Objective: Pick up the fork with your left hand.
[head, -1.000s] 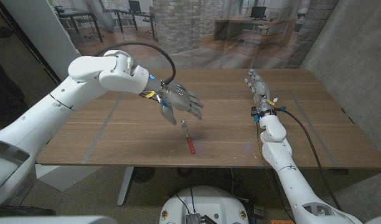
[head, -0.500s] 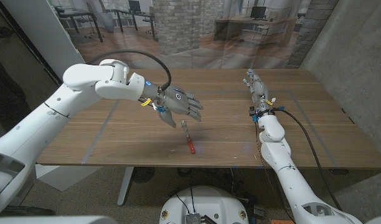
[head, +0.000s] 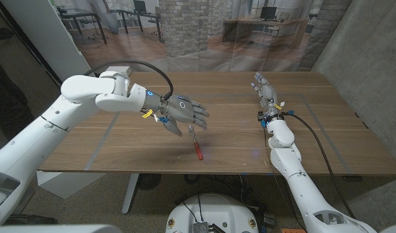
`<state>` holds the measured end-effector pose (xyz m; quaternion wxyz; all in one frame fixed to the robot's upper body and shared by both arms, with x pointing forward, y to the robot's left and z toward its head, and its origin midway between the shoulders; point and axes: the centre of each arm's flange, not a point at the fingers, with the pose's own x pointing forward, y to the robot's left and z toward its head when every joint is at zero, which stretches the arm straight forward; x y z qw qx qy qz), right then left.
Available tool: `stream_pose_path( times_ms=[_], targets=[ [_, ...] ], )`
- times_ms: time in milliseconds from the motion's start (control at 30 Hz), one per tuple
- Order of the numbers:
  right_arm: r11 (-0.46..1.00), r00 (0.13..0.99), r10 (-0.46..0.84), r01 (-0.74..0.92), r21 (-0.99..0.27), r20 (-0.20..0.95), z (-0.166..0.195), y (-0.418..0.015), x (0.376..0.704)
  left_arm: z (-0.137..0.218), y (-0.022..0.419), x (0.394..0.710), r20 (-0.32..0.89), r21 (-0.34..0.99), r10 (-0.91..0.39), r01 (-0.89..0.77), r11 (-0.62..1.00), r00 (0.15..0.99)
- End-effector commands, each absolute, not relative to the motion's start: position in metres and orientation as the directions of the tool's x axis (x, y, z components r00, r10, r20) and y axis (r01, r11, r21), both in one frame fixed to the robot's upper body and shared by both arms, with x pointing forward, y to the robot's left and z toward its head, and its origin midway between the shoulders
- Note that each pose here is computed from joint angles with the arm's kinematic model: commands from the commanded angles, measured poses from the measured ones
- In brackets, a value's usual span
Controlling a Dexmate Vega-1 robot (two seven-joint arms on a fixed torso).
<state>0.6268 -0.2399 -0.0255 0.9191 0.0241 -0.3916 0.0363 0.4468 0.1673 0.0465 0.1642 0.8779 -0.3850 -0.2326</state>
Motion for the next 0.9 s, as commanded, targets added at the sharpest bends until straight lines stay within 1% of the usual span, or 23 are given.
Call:
stream_pose_path(
  times_ms=[33,567,900],
  targets=[
    [0.997,0.698,0.051,-0.082,0.009,0.714,-0.027,-0.238,0.627,0.035,0.173,0.455,-0.272,0.469,-0.752,-0.600,-0.649,0.600],
    [0.996,0.704,0.057,-0.084,0.003,0.708,-0.029,-0.236,0.630,0.023,0.173,0.461,-0.283,0.503,-0.772,-0.597,-0.625,0.570],
    [0.996,0.709,0.059,-0.085,0.002,0.703,-0.033,-0.236,0.631,0.016,0.171,0.463,-0.300,0.491,-0.766,-0.596,-0.635,0.569]
  ],
)
